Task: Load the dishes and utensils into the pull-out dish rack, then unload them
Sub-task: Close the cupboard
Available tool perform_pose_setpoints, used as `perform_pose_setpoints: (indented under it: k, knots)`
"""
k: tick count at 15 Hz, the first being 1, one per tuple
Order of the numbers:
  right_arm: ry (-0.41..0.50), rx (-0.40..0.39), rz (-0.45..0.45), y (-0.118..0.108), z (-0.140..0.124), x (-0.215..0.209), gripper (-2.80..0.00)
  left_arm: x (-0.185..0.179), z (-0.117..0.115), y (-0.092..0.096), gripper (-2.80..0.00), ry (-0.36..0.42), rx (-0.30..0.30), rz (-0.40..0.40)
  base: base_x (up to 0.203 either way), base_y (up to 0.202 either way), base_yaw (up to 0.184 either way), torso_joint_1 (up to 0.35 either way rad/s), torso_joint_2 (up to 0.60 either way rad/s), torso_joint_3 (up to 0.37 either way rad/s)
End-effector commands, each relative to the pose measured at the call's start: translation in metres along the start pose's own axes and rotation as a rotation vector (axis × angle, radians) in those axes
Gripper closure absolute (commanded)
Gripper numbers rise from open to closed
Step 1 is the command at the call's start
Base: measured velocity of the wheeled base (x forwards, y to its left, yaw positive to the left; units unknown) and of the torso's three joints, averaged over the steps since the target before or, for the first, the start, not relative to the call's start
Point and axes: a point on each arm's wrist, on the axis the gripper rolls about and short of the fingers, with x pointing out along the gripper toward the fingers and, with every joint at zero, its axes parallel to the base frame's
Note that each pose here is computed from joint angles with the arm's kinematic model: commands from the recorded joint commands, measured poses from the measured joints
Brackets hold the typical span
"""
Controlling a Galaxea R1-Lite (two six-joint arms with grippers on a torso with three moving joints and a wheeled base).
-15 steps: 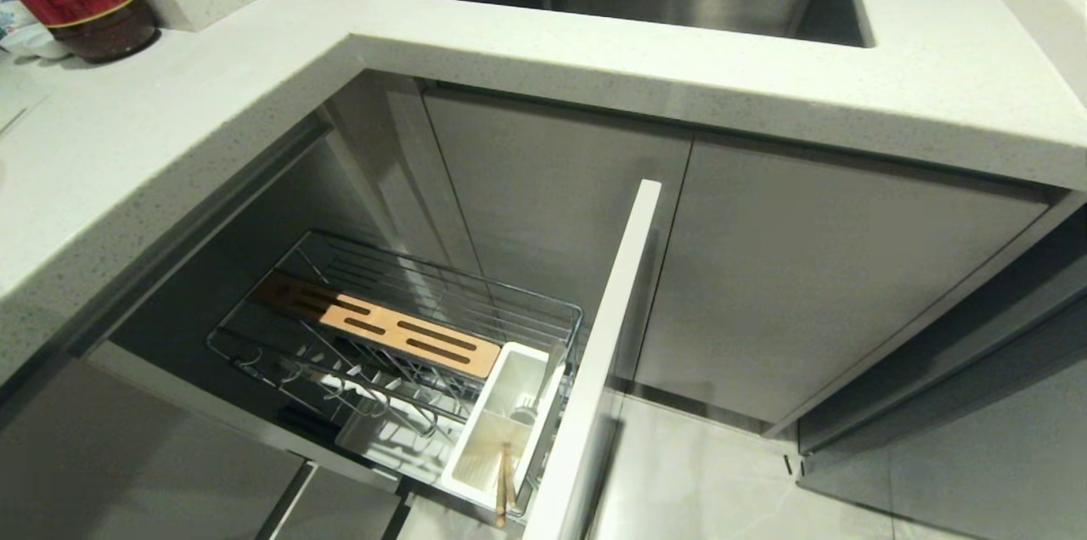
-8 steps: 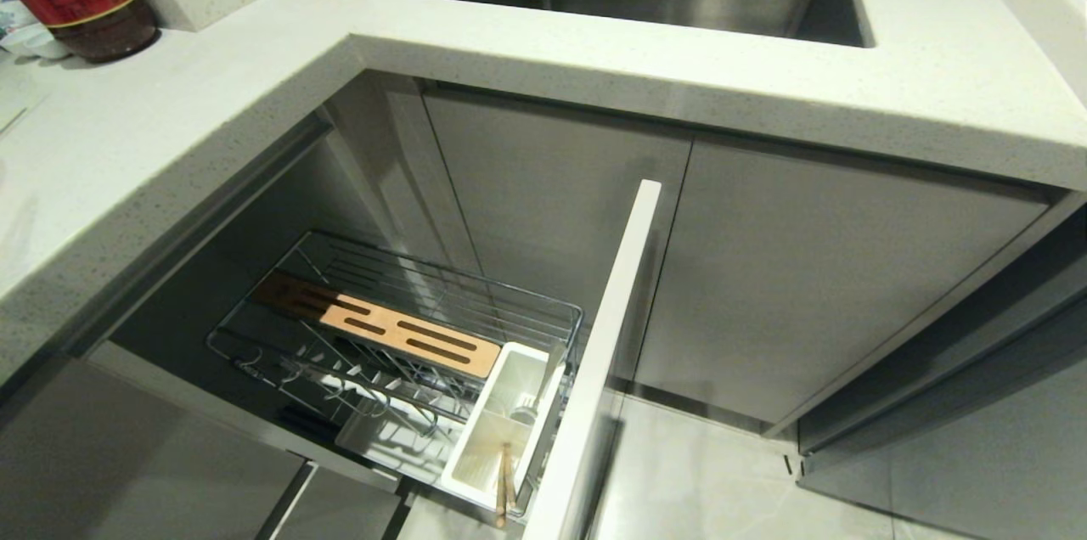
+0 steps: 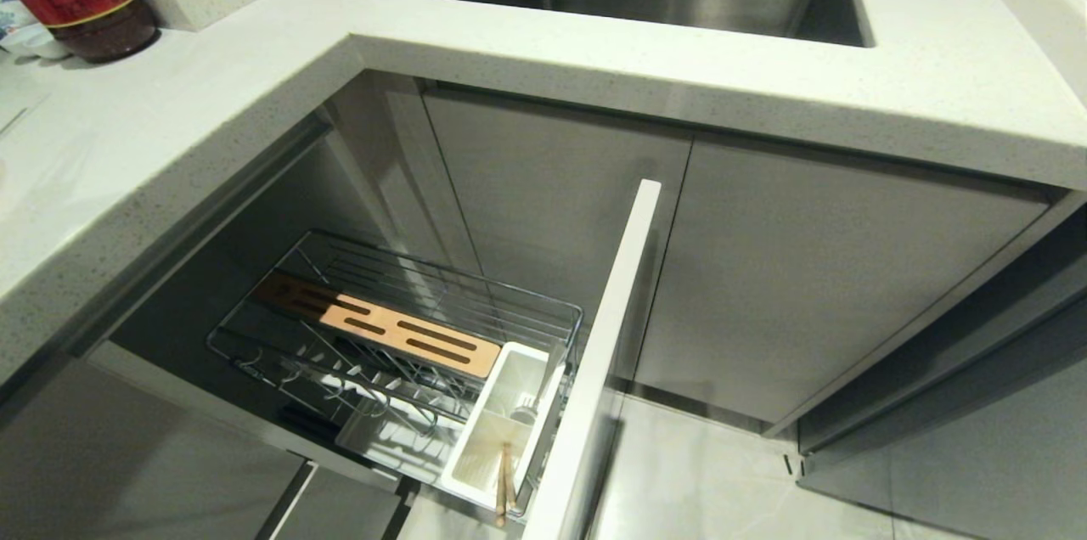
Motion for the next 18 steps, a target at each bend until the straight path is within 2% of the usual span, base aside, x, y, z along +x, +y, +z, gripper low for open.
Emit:
perform_pose_setpoints:
  k: [1,2,5,8,10,12,13,15,18]
  knots:
    - [0.026,0.0,0.0,0.0,-0.007,0.002,0.0,0.029,0.014,-0.005,0.0,0.068,-0.157,-0.06,0.0,0.0,0.0,0.0,0.0,0.0]
    - [0.026,0.0,-0.001,0.0,-0.007,0.002,0.0,0.041,0.011,-0.01,0.0,0.14,-0.248,-0.107,0.0,0.0,0.0,0.0,0.0,0.0]
    - [0.026,0.0,-0.001,0.0,-0.007,0.002,0.0,0.067,-0.008,-0.035,0.0,0.383,-0.46,-0.284,0.0,0.0,0.0,0.0,0.0,0.0]
    - [0.026,0.0,-0.001,0.0,-0.007,0.002,0.0,0.069,-0.031,-0.072,0.0,0.649,-0.622,-0.463,0.0,0.0,0.0,0.0,0.0,0.0]
    - [0.026,0.0,-0.001,0.0,-0.007,0.002,0.0,0.062,-0.04,-0.099,0.0,0.78,-0.692,-0.588,0.0,0.0,0.0,0.0,0.0,0.0]
    - [0.028,0.0,-0.001,0.0,-0.008,0.002,0.0,0.048,-0.05,-0.131,0.0,0.901,-0.716,-0.732,0.0,0.0,0.0,0.0,0.0,0.0]
    - [0.026,0.0,-0.001,0.0,-0.007,0.002,0.0,0.042,-0.065,-0.155,0.0,0.981,-0.695,-0.779,0.0,0.0,0.0,0.0,0.0,0.0]
    - [0.027,0.0,0.0,0.0,-0.008,0.002,0.0,0.027,-0.087,-0.194,0.0,1.102,-0.638,-0.839,0.0,0.0,0.0,0.0,0.0,0.0]
    - [0.026,0.0,-0.001,0.0,-0.007,0.002,0.0,-0.008,-0.114,-0.245,0.0,1.267,-0.494,-0.899,0.0,0.0,0.0,0.0,0.0,0.0]
